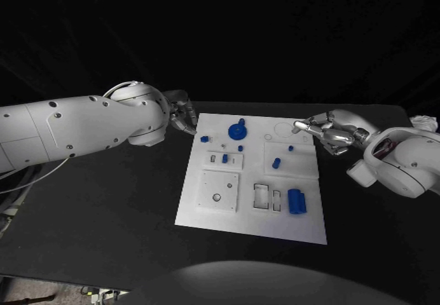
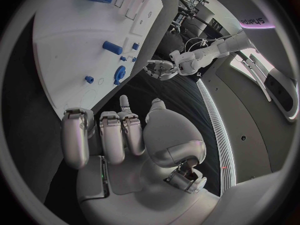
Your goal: Assemble the parts on the task board
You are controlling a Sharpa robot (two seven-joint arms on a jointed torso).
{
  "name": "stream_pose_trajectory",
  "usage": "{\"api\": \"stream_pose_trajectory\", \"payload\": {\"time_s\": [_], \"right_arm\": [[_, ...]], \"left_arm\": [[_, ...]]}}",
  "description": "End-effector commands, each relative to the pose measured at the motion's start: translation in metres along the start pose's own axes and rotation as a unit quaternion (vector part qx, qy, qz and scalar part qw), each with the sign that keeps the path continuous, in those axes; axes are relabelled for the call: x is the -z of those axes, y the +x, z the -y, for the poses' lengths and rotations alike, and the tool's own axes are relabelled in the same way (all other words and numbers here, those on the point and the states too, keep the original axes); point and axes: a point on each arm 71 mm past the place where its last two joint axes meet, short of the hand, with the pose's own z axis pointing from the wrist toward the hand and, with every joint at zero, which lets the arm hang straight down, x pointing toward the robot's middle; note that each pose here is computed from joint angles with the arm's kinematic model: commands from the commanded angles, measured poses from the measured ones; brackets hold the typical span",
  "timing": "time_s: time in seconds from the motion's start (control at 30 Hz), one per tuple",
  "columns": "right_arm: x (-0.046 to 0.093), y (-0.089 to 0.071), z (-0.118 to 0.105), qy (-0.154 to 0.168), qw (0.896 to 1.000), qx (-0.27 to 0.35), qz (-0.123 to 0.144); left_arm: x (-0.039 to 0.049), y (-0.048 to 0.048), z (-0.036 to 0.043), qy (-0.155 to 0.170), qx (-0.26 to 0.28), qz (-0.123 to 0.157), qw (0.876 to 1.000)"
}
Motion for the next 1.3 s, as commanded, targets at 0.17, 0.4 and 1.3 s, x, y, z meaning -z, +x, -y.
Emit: {"api": "stream_pose_trajectory", "payload": {"time_s": [0.17, 0.4, 1.3], "right_arm": [[0.0, 0.002, -0.001, -0.007, 1.0, -0.001, -0.007], [0.001, 0.002, -0.001, -0.006, 1.0, -0.001, -0.009], [0.0, 0.003, 0.001, 0.001, 1.0, -0.001, -0.016]], "left_arm": [[-0.0031, 0.0065, 0.0043, 0.064, -0.056, 0.042, 0.995], [-0.0079, 0.0156, 0.0057, 0.08, -0.051, 0.053, 0.994], [-0.0169, 0.0395, 0.0097, 0.083, -0.05, 0.045, 0.994]]}}
